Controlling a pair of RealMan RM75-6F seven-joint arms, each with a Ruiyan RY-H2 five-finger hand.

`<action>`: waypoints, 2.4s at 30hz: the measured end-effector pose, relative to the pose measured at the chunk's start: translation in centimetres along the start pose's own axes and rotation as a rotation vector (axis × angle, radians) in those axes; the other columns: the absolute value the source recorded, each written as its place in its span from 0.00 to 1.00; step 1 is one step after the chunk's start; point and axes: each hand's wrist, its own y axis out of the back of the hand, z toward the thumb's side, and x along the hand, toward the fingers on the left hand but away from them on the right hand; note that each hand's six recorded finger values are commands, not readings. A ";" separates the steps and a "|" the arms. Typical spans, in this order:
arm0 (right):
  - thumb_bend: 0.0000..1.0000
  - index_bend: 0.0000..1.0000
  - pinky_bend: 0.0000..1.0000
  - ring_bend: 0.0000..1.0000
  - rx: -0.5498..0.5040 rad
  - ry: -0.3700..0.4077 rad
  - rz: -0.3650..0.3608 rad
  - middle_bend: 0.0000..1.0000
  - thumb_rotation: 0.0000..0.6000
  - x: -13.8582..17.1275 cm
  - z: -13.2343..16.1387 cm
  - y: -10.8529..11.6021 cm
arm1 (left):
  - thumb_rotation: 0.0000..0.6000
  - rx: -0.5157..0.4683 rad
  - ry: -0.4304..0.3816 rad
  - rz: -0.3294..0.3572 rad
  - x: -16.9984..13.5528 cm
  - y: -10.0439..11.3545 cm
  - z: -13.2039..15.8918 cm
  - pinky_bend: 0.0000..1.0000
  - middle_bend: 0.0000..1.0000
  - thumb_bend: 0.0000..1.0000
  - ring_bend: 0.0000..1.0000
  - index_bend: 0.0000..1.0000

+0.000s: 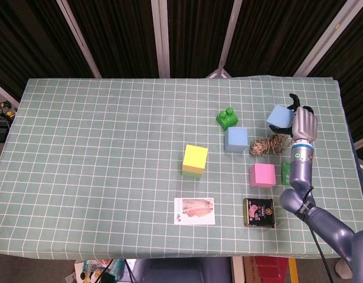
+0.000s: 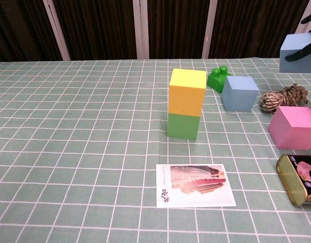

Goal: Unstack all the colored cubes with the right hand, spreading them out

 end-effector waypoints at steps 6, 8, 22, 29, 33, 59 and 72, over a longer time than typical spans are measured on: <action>0.15 0.08 0.00 0.02 0.094 -0.021 0.060 0.03 1.00 -0.6 -0.8 -1.8 | 1.00 -0.001 -0.004 -0.006 -0.1 0.0 0.0 0.05 0.00 0.17 0.00 0.20; 0.15 0.07 0.00 0.00 0.130 -0.015 0.066 0.00 1.00 -0.4 -1.0 -2.0 | 1.00 -0.006 -0.004 -0.006 -0.2 0.1 -0.1 0.05 0.00 0.17 0.00 0.20; 0.15 0.05 0.00 0.00 -0.008 0.136 0.135 0.00 1.00 3.9 2.1 -0.4 | 1.00 -0.031 -0.012 -0.013 -0.2 0.4 -0.4 0.05 0.00 0.17 0.00 0.20; 0.15 0.05 0.00 0.00 -0.033 0.229 0.293 0.00 1.00 9.7 3.5 3.1 | 1.00 -0.046 -0.015 -0.018 -0.1 0.7 -0.7 0.05 0.00 0.17 0.00 0.20; 0.15 0.05 0.00 0.00 0.019 0.262 0.404 0.00 1.00 13.2 2.9 4.5 | 1.00 -0.053 -0.007 -0.016 -0.1 0.8 -0.9 0.05 0.00 0.17 0.00 0.20; 0.15 0.05 0.00 0.00 -0.042 0.436 0.475 0.00 1.00 19.3 10.2 -3.1 | 1.00 -0.084 0.005 -0.014 -0.1 1.5 -1.7 0.05 0.00 0.17 0.00 0.20; 0.15 0.05 0.00 0.02 -0.055 0.367 0.409 0.00 1.00 19.5 14.3 -6.0 | 1.00 -0.108 0.012 -0.012 -0.4 1.8 -2.2 0.05 0.00 0.17 0.00 0.20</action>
